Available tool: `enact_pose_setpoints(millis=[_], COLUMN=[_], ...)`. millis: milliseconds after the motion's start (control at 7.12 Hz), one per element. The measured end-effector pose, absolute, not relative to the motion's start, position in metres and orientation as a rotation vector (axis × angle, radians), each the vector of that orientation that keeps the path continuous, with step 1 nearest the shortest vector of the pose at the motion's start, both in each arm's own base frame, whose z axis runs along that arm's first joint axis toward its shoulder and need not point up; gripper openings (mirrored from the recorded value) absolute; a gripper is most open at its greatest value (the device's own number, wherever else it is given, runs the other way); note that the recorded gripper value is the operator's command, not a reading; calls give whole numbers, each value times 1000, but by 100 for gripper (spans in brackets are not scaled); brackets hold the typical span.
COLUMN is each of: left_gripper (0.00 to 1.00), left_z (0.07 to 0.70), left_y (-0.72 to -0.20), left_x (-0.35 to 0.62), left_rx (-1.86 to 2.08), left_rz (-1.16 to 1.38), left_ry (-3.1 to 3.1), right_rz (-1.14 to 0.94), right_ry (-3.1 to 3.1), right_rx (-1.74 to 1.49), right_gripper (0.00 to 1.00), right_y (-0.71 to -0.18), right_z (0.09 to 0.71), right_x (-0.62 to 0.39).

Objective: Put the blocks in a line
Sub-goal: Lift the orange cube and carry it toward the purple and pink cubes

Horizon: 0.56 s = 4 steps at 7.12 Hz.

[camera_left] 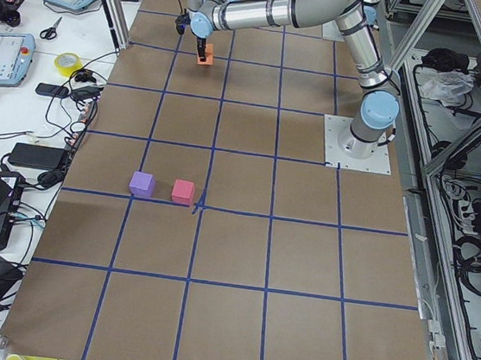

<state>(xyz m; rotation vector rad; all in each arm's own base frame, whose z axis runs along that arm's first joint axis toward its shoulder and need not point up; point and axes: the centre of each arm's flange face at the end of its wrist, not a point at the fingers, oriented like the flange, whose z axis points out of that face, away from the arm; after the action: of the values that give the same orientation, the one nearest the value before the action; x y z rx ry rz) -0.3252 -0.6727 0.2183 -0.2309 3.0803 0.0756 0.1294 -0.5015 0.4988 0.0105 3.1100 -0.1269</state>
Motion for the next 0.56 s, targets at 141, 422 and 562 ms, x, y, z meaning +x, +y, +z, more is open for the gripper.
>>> enact_pose_setpoints(millis=[141, 422, 562], left_gripper=[3, 0, 0], left_z=[237, 277, 297], left_y=[-680, -701, -706], left_x=[-300, -214, -163], left_rx=[-284, -391, -405], left_rz=[59, 40, 68], left_ry=[3082, 3079, 3077], right_rz=[-127, -126, -126], right_ry=[3110, 3111, 3111], right_rx=[11, 11, 11], right_gripper=[100, 100, 100], right_y=[-501, -501, -502], right_z=[499, 499, 499], right_x=[129, 129, 129])
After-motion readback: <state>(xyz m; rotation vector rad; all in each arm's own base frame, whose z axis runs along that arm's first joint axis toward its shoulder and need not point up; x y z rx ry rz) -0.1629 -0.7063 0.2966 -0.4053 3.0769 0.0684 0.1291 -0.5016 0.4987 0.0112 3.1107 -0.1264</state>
